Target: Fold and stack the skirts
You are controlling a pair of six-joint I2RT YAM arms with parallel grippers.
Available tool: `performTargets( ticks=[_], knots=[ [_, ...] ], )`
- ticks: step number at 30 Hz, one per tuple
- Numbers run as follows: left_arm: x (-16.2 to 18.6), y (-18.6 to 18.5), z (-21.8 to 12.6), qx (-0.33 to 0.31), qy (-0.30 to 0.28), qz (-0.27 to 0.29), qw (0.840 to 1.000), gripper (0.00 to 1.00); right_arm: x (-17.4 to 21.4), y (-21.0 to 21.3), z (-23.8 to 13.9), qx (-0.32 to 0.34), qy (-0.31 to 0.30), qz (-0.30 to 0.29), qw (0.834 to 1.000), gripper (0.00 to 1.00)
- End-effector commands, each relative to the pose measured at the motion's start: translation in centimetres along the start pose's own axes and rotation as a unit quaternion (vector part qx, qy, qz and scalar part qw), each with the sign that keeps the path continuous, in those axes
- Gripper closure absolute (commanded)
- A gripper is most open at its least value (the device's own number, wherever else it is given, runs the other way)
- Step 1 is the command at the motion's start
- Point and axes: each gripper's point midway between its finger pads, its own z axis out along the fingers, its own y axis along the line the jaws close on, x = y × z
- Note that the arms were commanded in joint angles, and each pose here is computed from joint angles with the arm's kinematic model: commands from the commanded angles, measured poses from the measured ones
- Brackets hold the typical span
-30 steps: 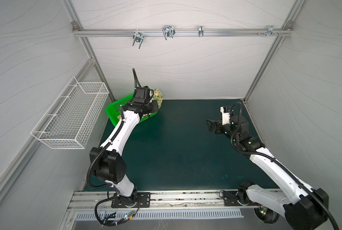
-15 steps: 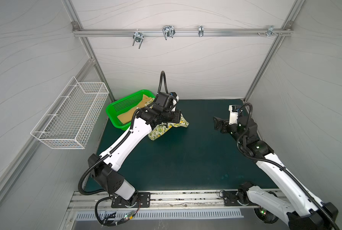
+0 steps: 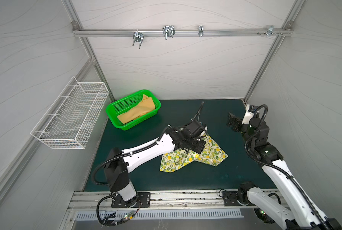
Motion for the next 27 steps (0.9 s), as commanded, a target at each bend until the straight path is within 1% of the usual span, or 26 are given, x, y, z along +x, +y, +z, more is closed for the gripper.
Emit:
performTargets(
  ticks=[1,2,3,5,8,9,10,12,13,17,21,23,26,27],
  knots=[
    [-0.8,-2.4,1.6,0.027,-0.020,-0.009,0.999,1.00,0.1,-1.1,-0.7,0.021,0.002,0.019,1.000,0.01],
    [-0.6,-2.8,1.8,0.030,-0.019,-0.011,0.999,1.00,0.2,-1.1,-0.8,0.018,0.006,0.022,1.000,0.01],
    [-0.4,-3.0,1.8,0.034,-0.021,-0.014,0.999,0.96,0.4,-0.9,-0.9,0.013,0.013,0.025,1.000,0.01],
    [-0.3,-2.8,1.3,0.035,-0.031,-0.024,0.999,0.85,0.8,-0.5,-1.0,0.000,0.023,0.030,0.999,0.01],
    [-0.2,-1.4,-0.7,0.006,-0.059,-0.037,0.998,0.62,1.5,0.3,-1.1,-0.021,0.042,0.039,0.998,0.01],
    [-0.1,-0.7,-1.6,-0.008,-0.070,-0.039,0.997,0.51,1.9,0.6,-1.0,-0.031,0.052,0.042,0.997,0.01],
    [0.1,0.1,-2.5,-0.022,-0.081,-0.044,0.996,0.35,2.4,0.9,-1.0,-0.037,0.062,0.045,0.996,0.01],
    [0.4,1.5,-4.1,-0.034,-0.097,-0.063,0.993,0.07,3.2,1.4,-0.9,-0.052,0.081,0.047,0.994,0.01],
    [0.8,2.5,-4.6,-0.037,-0.101,-0.079,0.991,0.01,3.6,1.8,-0.9,-0.061,0.090,0.047,0.993,0.01],
    [2.9,7.0,-6.3,-0.062,-0.113,-0.143,0.981,0.01,5.5,3.5,-0.9,-0.095,0.129,0.040,0.986,0.01],
    [6.1,11.3,-7.0,-0.090,-0.122,-0.202,0.968,0.01,7.7,6.1,-1.7,-0.138,0.161,0.013,0.977,0.01],
    [7.7,12.8,-7.2,-0.098,-0.123,-0.228,0.961,0.01,9.2,7.5,-2.2,-0.157,0.182,-0.007,0.971,0.01],
    [9.9,14.4,-7.1,-0.114,-0.120,-0.254,0.953,0.01,11.6,8.7,-2.8,-0.170,0.209,-0.035,0.962,0.01],
    [10.8,14.9,-7.0,-0.120,-0.118,-0.270,0.948,0.01,12.4,9.0,-2.9,-0.172,0.216,-0.042,0.960,0.01]
  ],
)
